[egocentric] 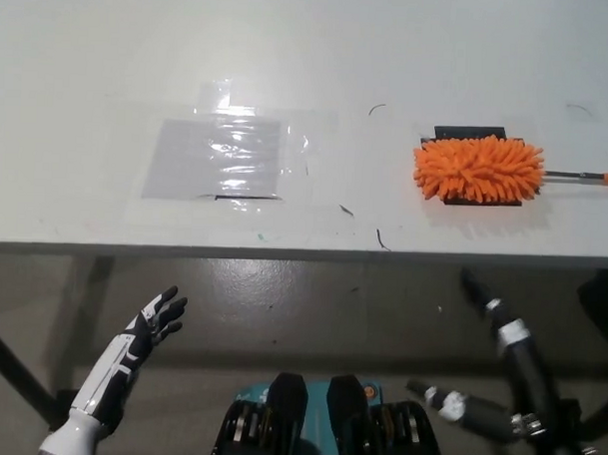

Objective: The robot uses it right hand to pick up an extended orange duster kept in the middle of the desk and presses its handle against the desk to collapse it

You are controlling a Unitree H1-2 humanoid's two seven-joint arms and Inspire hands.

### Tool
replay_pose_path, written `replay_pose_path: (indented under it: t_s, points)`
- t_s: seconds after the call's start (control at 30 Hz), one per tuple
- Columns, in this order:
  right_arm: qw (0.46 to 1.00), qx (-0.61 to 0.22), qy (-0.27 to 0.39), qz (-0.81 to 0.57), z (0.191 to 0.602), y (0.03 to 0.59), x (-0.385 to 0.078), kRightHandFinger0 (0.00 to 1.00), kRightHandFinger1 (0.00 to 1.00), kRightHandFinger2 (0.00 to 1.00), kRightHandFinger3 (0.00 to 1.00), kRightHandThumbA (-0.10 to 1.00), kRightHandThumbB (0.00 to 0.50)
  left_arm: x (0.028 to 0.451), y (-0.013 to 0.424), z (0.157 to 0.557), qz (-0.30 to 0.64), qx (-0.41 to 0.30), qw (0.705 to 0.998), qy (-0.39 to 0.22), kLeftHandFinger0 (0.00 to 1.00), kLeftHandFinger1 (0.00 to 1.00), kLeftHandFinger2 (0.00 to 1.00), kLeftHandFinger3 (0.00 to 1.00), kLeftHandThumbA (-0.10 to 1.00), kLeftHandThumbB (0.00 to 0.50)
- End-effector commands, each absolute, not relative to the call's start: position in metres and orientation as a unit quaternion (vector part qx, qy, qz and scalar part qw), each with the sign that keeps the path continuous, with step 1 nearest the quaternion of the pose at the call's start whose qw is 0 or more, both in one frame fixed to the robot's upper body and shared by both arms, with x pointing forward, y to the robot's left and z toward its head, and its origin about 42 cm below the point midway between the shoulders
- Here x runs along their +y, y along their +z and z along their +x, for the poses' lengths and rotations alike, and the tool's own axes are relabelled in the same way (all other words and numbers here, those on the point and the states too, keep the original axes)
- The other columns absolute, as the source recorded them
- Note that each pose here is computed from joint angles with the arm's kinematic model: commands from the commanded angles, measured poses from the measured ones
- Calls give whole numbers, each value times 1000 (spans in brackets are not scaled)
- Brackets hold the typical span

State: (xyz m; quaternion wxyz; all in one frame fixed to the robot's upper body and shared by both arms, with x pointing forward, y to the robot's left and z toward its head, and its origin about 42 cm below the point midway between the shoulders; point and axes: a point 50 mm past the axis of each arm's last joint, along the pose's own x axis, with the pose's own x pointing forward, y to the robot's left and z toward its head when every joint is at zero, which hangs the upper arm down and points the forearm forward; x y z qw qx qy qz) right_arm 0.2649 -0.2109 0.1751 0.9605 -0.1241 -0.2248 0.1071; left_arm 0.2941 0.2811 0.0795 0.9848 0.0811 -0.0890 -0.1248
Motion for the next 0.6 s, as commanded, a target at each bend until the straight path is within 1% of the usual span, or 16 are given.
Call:
replay_pose_path:
  t_s: [0.0, 0.03, 0.07, 0.13, 0.23, 0.27, 0.33, 0.37, 0.43, 0.47, 0.57]
  points:
    - [931, -303, 103, -177, 265, 230, -222, 1000, 1000, 1000, 1000, 1000, 225, 287, 97, 300, 88, -137, 978, -134, 1000, 1000, 1000, 1000, 1000, 258]
    - [912, -320, 108, -233, 286, 273, -234, 1000, 1000, 1000, 1000, 991, 252, 286, 97, 300, 88, -140, 977, -134, 1000, 1000, 1000, 1000, 1000, 266]
    - [902, -327, 109, -262, 298, 298, -240, 1000, 1000, 1000, 1000, 983, 263, 286, 96, 301, 89, -141, 977, -135, 1000, 1000, 1000, 1000, 1000, 265]
    - [895, -323, 110, -289, 316, 318, -246, 1000, 1000, 1000, 1000, 982, 279, 286, 96, 301, 90, -140, 977, -136, 1000, 1000, 1000, 1000, 1000, 264]
    - [895, -319, 111, -290, 316, 320, -246, 1000, 1000, 1000, 1000, 982, 280, 286, 96, 301, 90, -140, 977, -136, 1000, 1000, 1000, 1000, 1000, 264]
    - [884, -302, 120, -337, 355, 354, -252, 1000, 1000, 1000, 1000, 990, 306, 286, 97, 301, 89, -140, 977, -137, 1000, 1000, 1000, 1000, 1000, 256]
    - [877, -274, 127, -374, 397, 393, -256, 1000, 1000, 1000, 1000, 986, 332, 286, 95, 301, 89, -139, 976, -139, 1000, 1000, 1000, 1000, 1000, 249]
    - [877, -268, 130, -377, 404, 398, -256, 1000, 1000, 1000, 1000, 966, 320, 286, 95, 301, 90, -140, 976, -138, 1000, 1000, 1000, 1000, 1000, 247]
    - [877, -261, 134, -381, 412, 404, -256, 1000, 1000, 1000, 1000, 955, 323, 286, 95, 302, 90, -140, 976, -138, 1000, 1000, 1000, 1000, 1000, 245]
    - [874, -217, 139, -411, 449, 423, -253, 1000, 1000, 1000, 1000, 942, 346, 286, 95, 302, 89, -139, 977, -138, 1000, 1000, 1000, 1000, 1000, 252]
    - [871, -174, 144, -436, 481, 435, -247, 1000, 1000, 1000, 1000, 927, 353, 285, 96, 302, 90, -139, 976, -139, 1000, 1000, 1000, 1000, 1000, 254]
